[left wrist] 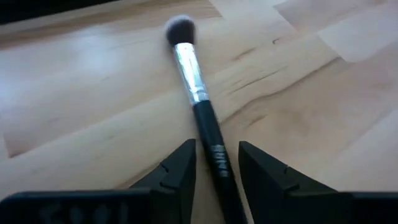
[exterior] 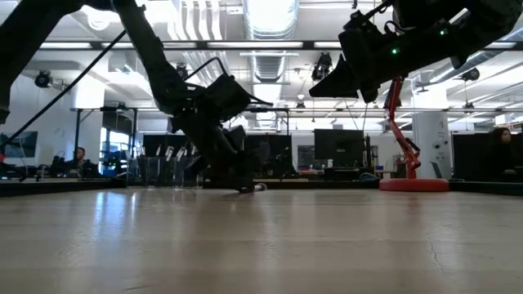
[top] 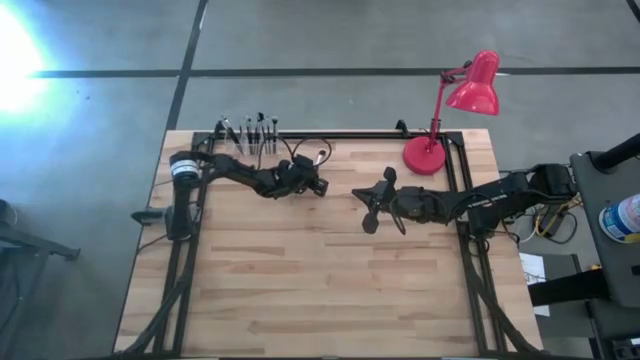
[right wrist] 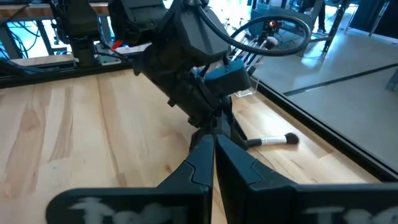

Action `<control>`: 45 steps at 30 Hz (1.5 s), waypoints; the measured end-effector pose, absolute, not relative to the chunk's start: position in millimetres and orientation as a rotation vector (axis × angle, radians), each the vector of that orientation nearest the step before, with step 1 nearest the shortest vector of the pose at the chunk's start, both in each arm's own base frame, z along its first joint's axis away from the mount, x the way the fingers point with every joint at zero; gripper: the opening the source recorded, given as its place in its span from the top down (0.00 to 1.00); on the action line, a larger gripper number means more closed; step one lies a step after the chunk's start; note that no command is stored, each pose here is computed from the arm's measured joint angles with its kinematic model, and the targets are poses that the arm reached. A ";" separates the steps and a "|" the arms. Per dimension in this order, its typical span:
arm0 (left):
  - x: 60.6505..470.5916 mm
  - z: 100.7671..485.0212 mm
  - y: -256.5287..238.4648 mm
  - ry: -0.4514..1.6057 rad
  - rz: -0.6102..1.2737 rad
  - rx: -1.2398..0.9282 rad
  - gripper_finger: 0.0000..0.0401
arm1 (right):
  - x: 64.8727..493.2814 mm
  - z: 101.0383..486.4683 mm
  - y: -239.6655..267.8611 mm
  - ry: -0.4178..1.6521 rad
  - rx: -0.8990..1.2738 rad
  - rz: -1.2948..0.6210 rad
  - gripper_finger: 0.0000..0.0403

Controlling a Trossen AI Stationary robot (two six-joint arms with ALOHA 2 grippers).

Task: Pick & Place Makeup Brushes
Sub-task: Put the powder brush into the transparent organizer

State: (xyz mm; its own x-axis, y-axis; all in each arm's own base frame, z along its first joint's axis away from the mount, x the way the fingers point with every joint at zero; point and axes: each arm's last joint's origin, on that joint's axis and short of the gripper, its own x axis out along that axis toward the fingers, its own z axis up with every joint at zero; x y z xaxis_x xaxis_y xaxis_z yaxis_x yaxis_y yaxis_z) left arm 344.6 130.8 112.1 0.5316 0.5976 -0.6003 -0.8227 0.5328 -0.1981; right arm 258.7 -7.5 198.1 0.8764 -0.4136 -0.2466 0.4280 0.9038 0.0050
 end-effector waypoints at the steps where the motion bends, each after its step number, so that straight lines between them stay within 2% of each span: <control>1: 345.4 111.0 131.2 0.503 0.890 -0.493 0.71 | 258.7 198.1 -7.5 0.244 0.060 -0.439 0.97; 7: 344.1 107.8 130.6 0.579 0.856 -0.390 0.72 | 258.7 198.0 -7.5 0.246 0.060 -0.439 0.97; 10: 340.1 107.4 128.4 0.664 0.833 -0.353 0.78 | 258.6 197.9 -7.5 0.247 0.056 -0.439 0.97; 15: 330.2 96.4 116.4 0.789 0.810 -0.288 0.94 | 257.0 194.8 -7.5 0.259 0.049 -0.439 0.97; 19: 318.6 89.3 104.0 0.795 0.787 -0.260 0.93 | 254.2 189.9 -7.6 0.278 0.025 -0.436 0.97; 23: 301.7 92.6 88.6 0.664 0.730 -0.271 0.93 | 249.9 182.9 -7.6 0.294 0.021 -0.437 0.97; 27: 280.1 99.9 66.9 0.480 0.584 -0.327 0.93 | 247.5 178.1 -7.1 0.261 0.029 -0.408 0.97; 31: 268.4 121.2 47.0 0.223 0.468 -0.341 0.93 | 250.3 177.1 -5.0 0.200 0.054 -0.334 0.97; 34: 263.1 129.5 35.1 0.152 0.418 -0.318 0.93 | 253.9 176.6 -4.1 0.173 0.074 -0.300 0.95; 45: 270.0 162.9 8.1 -0.069 0.242 -0.265 0.93 | 286.3 175.0 -3.3 0.018 0.170 -0.289 0.67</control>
State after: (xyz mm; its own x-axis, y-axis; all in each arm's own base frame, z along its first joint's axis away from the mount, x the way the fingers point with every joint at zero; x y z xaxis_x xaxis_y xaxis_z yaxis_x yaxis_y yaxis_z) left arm 270.0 8.1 162.9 0.9688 0.2454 0.0360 -0.2272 0.9364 -0.2675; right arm 286.3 -3.3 175.0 0.9584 -0.2822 -0.0416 0.2852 0.9442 0.1647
